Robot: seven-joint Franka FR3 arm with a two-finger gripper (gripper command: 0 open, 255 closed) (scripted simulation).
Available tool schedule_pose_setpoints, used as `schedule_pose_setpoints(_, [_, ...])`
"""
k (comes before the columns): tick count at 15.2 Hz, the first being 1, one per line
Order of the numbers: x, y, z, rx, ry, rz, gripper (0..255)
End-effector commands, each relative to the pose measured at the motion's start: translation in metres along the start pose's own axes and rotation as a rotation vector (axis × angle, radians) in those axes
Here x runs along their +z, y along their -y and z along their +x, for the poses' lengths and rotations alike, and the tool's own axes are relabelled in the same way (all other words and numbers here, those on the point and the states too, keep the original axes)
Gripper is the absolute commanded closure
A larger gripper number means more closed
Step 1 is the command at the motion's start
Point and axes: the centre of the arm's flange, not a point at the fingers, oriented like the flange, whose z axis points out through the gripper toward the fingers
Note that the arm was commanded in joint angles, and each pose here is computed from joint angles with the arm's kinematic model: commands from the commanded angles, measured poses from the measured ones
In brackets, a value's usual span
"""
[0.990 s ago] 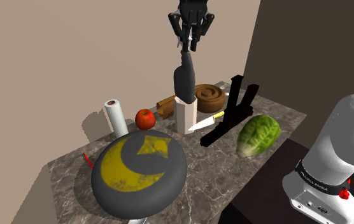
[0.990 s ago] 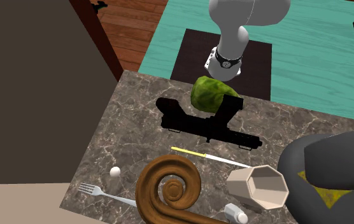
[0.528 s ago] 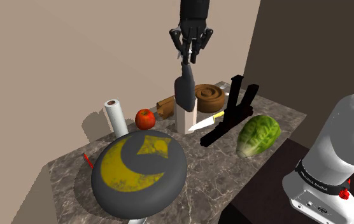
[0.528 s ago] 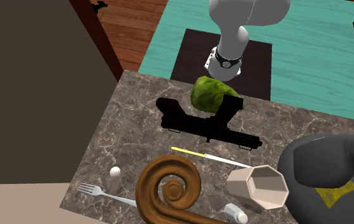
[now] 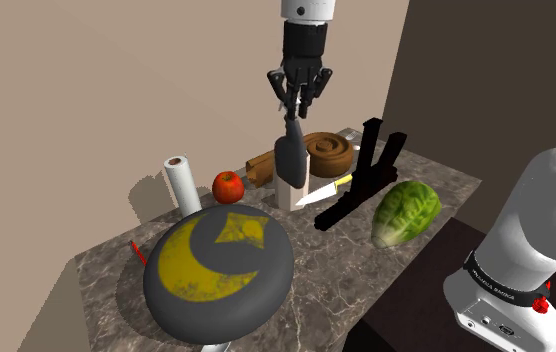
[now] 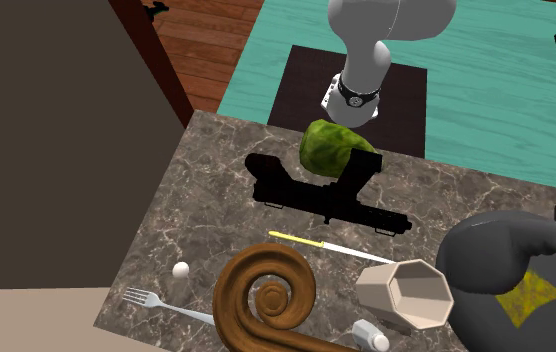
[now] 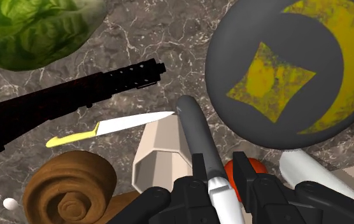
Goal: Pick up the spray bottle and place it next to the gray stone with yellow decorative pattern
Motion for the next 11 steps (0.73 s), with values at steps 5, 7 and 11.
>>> schedule_pose_setpoints(5, [0.032, -0.001, -0.002, 0.000, -0.001, 0.000, 255])
schedule_pose_setpoints(7, [0.042, -0.002, -0.003, 0.000, -0.001, 0.000, 255])
schedule_pose_setpoints(11, [0.063, -0.003, -0.004, 0.000, -0.001, 0.000, 255])
